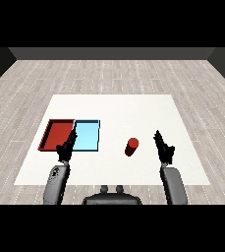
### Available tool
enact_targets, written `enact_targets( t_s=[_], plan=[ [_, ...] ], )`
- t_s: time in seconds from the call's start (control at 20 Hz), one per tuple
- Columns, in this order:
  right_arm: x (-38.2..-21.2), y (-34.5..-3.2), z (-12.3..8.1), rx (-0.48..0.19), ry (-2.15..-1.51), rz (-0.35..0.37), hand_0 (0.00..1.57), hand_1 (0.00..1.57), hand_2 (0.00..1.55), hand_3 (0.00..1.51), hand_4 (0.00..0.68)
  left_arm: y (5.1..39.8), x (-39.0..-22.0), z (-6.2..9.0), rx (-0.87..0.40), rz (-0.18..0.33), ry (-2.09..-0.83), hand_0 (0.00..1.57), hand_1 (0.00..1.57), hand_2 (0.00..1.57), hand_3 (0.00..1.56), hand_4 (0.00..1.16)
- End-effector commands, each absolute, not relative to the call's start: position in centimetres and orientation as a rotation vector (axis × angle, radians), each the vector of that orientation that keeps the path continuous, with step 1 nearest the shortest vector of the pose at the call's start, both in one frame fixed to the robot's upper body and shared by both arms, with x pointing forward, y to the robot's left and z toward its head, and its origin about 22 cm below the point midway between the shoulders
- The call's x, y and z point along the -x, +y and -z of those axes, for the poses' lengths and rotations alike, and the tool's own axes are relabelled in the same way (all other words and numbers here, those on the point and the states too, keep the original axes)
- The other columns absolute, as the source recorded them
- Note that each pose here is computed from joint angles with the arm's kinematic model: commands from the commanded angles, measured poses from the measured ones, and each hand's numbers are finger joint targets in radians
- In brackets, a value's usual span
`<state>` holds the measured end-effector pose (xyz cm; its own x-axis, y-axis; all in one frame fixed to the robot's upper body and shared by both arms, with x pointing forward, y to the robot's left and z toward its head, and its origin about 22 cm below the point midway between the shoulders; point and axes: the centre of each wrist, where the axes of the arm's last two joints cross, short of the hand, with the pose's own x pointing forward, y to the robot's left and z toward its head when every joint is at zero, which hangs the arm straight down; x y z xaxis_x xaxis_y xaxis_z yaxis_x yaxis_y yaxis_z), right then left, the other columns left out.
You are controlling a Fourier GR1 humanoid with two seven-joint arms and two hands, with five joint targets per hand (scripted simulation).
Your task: Pick the red can and put it in the red box
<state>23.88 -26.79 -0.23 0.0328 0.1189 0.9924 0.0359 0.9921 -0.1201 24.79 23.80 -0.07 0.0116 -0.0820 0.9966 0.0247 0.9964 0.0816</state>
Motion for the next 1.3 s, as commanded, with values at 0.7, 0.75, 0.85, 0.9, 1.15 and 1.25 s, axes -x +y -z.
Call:
enact_targets(
  t_s=[0.7,0.75,0.85,0.9,1.15,1.25],
  plan=[
    [-22.5,-32.3,-1.3,-0.026,-1.910,-0.047,0.00,0.00,0.00,0.00,0.000,25.4,-24.9,-1.3,0.010,0.002,-2.005,0.00,0.00,0.00,0.00,0.00],
    [-21.1,-33.3,0.2,-0.025,-1.915,-0.039,0.00,0.00,0.00,0.00,0.000,23.8,-25.4,-1.6,0.015,-0.004,-2.009,0.00,0.00,0.00,0.00,0.00],
    [-23.8,-32.1,-0.5,-0.013,-1.918,-0.047,0.00,0.00,0.00,0.00,0.000,25.3,-23.5,-0.6,0.019,0.023,-2.021,0.00,0.00,0.00,0.00,0.00],
    [-21.4,-33.3,0.3,-0.041,-1.914,-0.033,0.00,0.00,0.00,0.00,0.000,25.0,-23.4,-0.1,0.014,-0.002,-2.013,0.00,0.00,0.00,0.00,0.00],
    [-23.0,-33.9,-1.3,-0.067,-1.891,-0.034,0.00,0.00,0.00,0.00,0.000,26.3,-25.8,0.9,0.023,-0.005,-2.017,0.00,0.00,0.00,0.00,0.00],
    [-22.8,-32.7,0.1,-0.069,-1.869,-0.034,0.00,0.00,0.00,0.00,0.000,25.0,-24.5,0.8,0.042,-0.015,-2.005,0.00,0.00,0.00,0.00,0.00]
  ],
)
